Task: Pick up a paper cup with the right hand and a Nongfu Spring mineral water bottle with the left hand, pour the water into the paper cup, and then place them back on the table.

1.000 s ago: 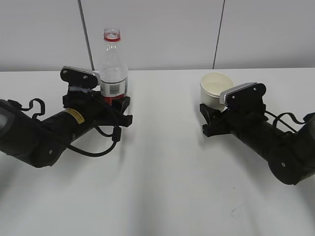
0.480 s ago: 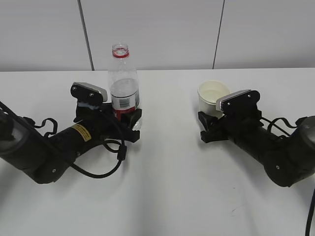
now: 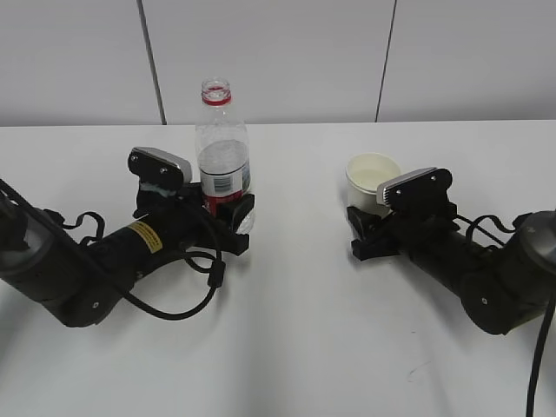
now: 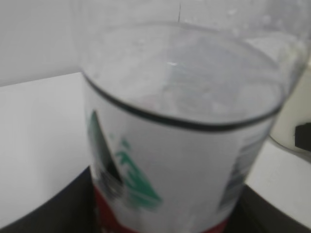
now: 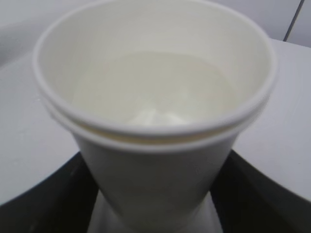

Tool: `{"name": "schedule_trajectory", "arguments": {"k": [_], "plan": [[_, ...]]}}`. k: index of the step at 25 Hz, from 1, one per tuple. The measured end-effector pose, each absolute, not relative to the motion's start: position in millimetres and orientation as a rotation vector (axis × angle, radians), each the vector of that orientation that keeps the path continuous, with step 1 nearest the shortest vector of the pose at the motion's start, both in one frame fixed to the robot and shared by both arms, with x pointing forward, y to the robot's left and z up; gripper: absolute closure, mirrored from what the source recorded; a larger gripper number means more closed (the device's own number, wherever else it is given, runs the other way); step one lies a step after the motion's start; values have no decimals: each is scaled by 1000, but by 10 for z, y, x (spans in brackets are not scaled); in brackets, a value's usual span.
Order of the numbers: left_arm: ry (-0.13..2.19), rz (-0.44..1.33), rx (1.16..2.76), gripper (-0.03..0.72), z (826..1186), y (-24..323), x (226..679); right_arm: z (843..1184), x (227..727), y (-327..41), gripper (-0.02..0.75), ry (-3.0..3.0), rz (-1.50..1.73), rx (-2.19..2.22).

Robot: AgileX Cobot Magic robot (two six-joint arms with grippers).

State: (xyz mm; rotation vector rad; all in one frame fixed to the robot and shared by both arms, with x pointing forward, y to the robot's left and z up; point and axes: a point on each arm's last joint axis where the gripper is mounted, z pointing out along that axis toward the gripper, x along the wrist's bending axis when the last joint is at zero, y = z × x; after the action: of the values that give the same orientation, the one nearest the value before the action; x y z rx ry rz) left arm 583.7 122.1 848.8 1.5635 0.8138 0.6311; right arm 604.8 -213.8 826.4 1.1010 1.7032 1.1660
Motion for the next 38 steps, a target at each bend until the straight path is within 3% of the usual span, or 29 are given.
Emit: {"name": "schedule_trajectory", "arguments": {"k": [3,6,11,20,33,38], "plan": [[813,630,1564,288,8486,1220,5836,8264,6048,-2138,224,1703,1166,1101],[808,632,1567,273,8486,1219,5835,8266,6048,-2138,158,1701,1167,1100],[787,637,1593,169,8475,1212,5827,8275,6055,-2136,86,1694,1173,1095],[836,623,1660,137,8462,1312,5716,8401,5845,-2197,84,1686,1163,1136],[1019,771,1712,135,8677,1920,5604,8464,5638,-2436,136,1559,1051,1314],[1110,836,1680,135,8747,2151,5666,8474,5674,-2759,144,1463,989,1391]]}}
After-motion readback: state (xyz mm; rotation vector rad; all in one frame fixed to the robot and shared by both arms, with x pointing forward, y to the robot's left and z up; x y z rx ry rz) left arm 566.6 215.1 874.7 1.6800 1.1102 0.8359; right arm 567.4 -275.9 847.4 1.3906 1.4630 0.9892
